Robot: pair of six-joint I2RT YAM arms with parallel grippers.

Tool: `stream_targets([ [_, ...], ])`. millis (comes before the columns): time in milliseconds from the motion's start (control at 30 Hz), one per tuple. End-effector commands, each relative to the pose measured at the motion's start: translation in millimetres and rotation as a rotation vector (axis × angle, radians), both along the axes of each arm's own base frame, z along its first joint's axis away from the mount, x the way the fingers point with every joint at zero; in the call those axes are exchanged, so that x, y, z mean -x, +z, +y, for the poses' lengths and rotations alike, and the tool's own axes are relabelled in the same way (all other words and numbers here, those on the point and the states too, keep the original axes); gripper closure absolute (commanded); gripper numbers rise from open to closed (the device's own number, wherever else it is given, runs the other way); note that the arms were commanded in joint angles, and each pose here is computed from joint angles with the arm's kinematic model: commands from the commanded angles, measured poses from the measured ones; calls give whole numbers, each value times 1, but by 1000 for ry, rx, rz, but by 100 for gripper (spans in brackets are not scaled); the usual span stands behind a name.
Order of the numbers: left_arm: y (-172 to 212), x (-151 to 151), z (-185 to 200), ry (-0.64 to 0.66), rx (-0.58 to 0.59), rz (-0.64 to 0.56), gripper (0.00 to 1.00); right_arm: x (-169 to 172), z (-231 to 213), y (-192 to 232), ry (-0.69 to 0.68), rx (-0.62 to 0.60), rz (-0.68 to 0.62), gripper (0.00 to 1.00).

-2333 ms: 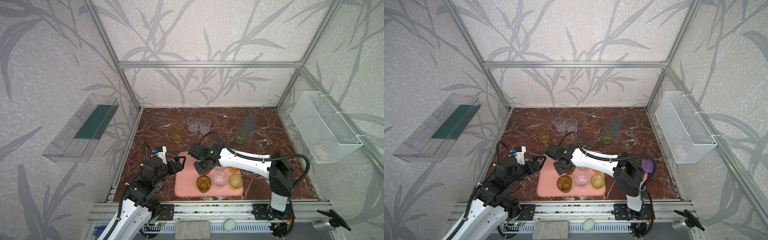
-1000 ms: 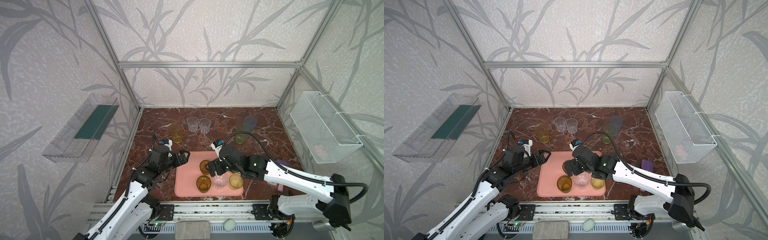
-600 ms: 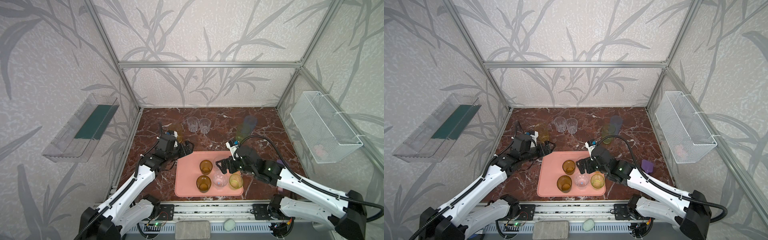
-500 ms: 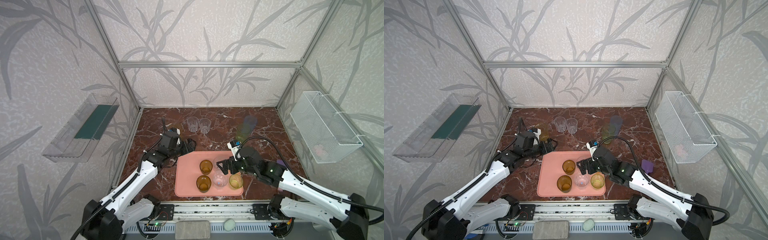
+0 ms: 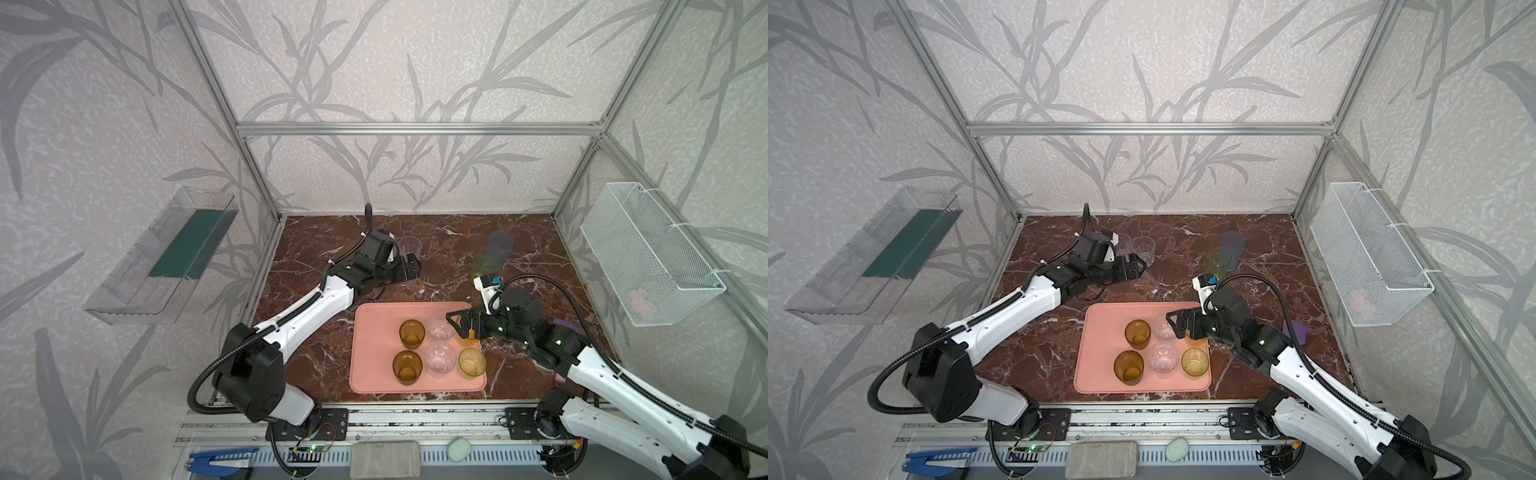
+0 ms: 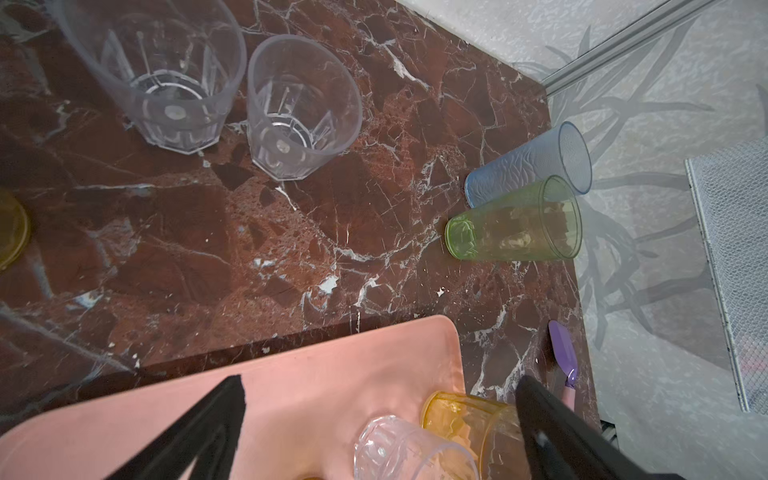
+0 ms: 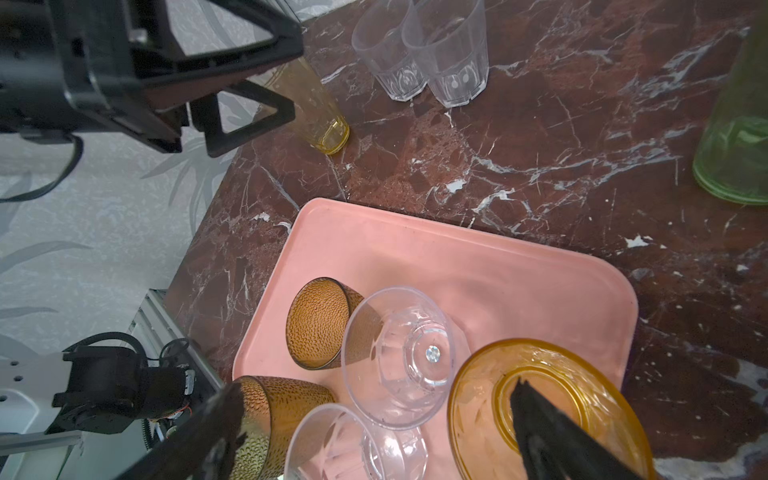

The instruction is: Place the glasses into the tray

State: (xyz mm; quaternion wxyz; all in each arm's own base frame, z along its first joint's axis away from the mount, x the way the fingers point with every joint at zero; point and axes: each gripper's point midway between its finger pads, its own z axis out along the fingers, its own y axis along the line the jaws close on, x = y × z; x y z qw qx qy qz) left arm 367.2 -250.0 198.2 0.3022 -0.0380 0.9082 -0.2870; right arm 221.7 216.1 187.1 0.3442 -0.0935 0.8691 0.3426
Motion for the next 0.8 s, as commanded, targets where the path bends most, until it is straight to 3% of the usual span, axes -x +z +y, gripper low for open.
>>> stream_targets([
  [0, 4, -17, -8, -21, -47, -23, 1, 1, -2, 2, 2, -38, 1, 1],
  [300, -2, -59, -36, -53, -68, -23, 1, -3, -17, 1, -26, -76, 21, 1],
  [767, -27, -111, -43, -101, -306, -68, 13, -8, -31, -5, -59, -79, 42, 1],
])
